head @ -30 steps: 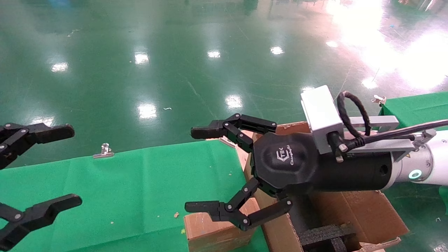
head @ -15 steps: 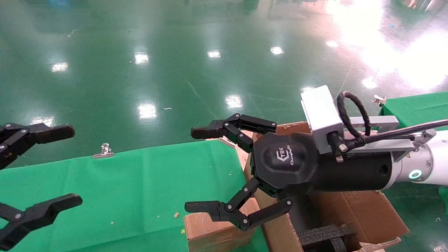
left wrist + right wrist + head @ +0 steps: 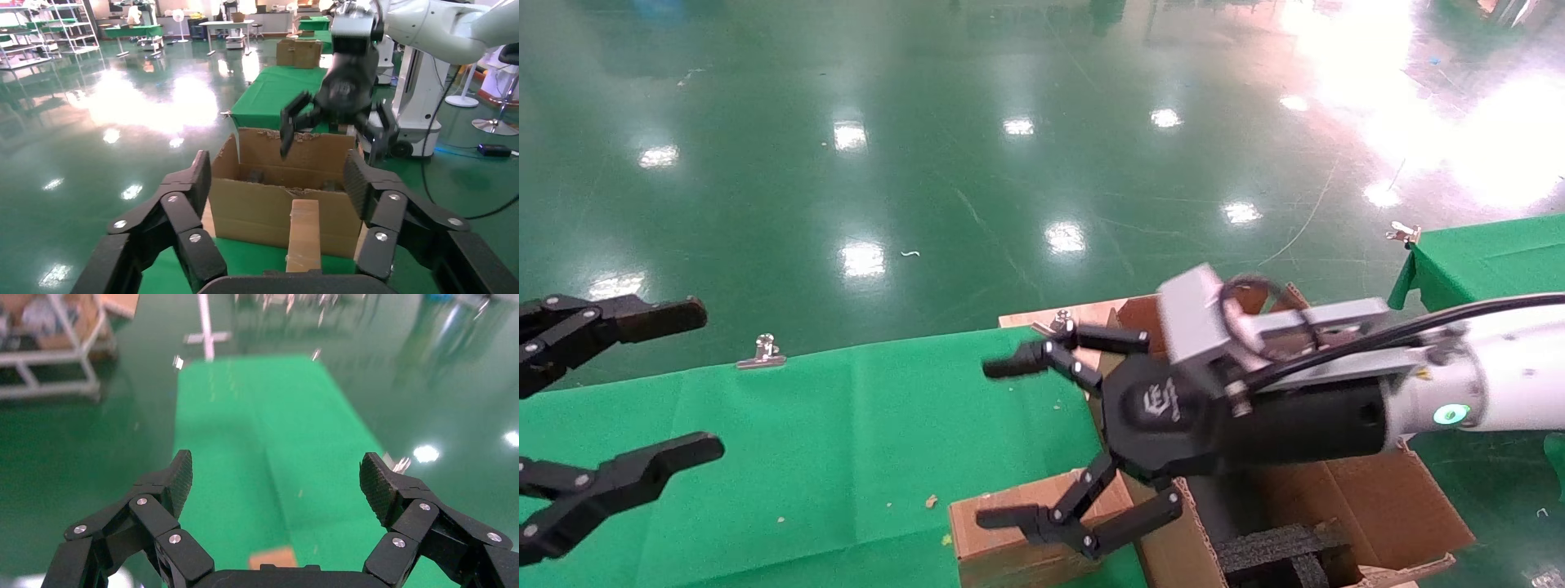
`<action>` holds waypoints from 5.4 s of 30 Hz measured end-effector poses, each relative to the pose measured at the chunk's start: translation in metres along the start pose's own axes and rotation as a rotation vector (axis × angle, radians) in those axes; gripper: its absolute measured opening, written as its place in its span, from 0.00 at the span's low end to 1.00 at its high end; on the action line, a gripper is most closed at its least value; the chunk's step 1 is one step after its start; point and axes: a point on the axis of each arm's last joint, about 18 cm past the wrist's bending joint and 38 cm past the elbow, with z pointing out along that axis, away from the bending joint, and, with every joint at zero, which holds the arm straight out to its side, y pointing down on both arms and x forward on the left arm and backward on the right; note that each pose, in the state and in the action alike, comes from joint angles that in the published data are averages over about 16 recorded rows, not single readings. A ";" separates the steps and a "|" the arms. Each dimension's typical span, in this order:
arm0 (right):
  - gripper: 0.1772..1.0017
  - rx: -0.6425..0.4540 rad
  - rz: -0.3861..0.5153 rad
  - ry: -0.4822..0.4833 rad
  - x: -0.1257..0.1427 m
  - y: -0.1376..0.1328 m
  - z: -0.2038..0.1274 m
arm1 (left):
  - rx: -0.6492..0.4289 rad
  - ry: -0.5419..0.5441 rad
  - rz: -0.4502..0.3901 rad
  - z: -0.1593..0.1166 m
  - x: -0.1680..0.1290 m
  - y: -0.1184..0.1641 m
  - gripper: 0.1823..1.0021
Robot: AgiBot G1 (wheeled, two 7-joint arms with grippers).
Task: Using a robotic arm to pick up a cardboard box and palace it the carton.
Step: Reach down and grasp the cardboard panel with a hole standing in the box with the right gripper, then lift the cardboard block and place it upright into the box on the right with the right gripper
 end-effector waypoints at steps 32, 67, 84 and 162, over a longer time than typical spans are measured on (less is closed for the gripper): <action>1.00 -0.681 -0.209 -0.249 0.056 0.044 0.070 | 0.000 0.000 0.000 0.000 0.000 0.000 0.10; 0.77 -0.734 -0.268 -0.302 0.066 0.047 0.082 | 0.000 -0.001 0.000 0.000 0.000 0.000 0.56; 0.34 -0.733 -0.272 -0.295 0.067 0.045 0.080 | 0.000 -0.001 0.000 0.000 0.000 0.000 0.93; 0.17 -0.766 0.477 0.635 0.035 0.075 -0.256 | 0.000 -0.001 0.000 0.000 0.000 0.000 1.00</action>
